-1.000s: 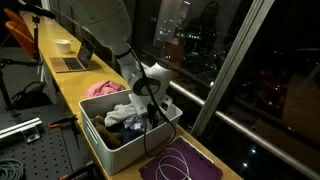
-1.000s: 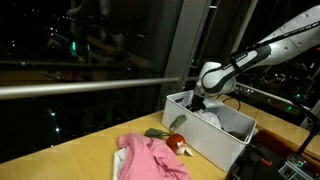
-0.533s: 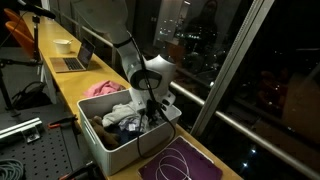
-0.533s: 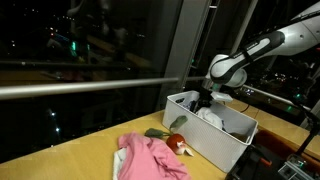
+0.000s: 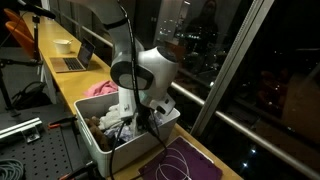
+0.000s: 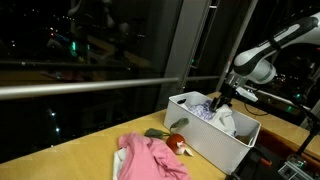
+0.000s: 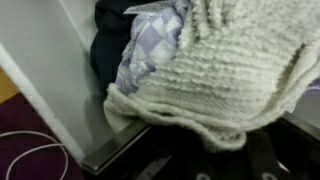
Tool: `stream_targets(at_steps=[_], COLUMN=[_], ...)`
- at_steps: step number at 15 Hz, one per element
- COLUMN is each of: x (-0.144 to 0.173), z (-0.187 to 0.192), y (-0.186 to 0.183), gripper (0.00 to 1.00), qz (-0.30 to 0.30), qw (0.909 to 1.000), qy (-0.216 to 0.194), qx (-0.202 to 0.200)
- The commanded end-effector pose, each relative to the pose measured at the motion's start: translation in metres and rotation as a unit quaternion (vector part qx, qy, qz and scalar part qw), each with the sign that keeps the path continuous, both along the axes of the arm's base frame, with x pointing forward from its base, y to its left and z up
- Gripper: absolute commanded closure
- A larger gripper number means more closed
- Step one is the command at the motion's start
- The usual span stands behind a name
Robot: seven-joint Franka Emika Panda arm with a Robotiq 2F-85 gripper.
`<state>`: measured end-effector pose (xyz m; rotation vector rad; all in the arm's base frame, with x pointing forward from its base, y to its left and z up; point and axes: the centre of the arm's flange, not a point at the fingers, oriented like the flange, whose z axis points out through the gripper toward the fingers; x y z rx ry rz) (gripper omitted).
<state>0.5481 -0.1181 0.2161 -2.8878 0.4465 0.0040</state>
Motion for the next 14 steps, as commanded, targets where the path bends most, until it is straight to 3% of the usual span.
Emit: stream_targets(at_steps=[1,7,14], x=[-0.046,-0.056,-0.066], z=[0.04,0.154,0.32], y=[-0.007,0.016,0.065], gripper=[0.97,0.97,0.97], qz=[-0.002,0.033,0.086], qw=[0.9995,0.9948,0.9717], qy=[-0.022,-0.096,-0.209], qx=[0.021,-0.01,-0.069])
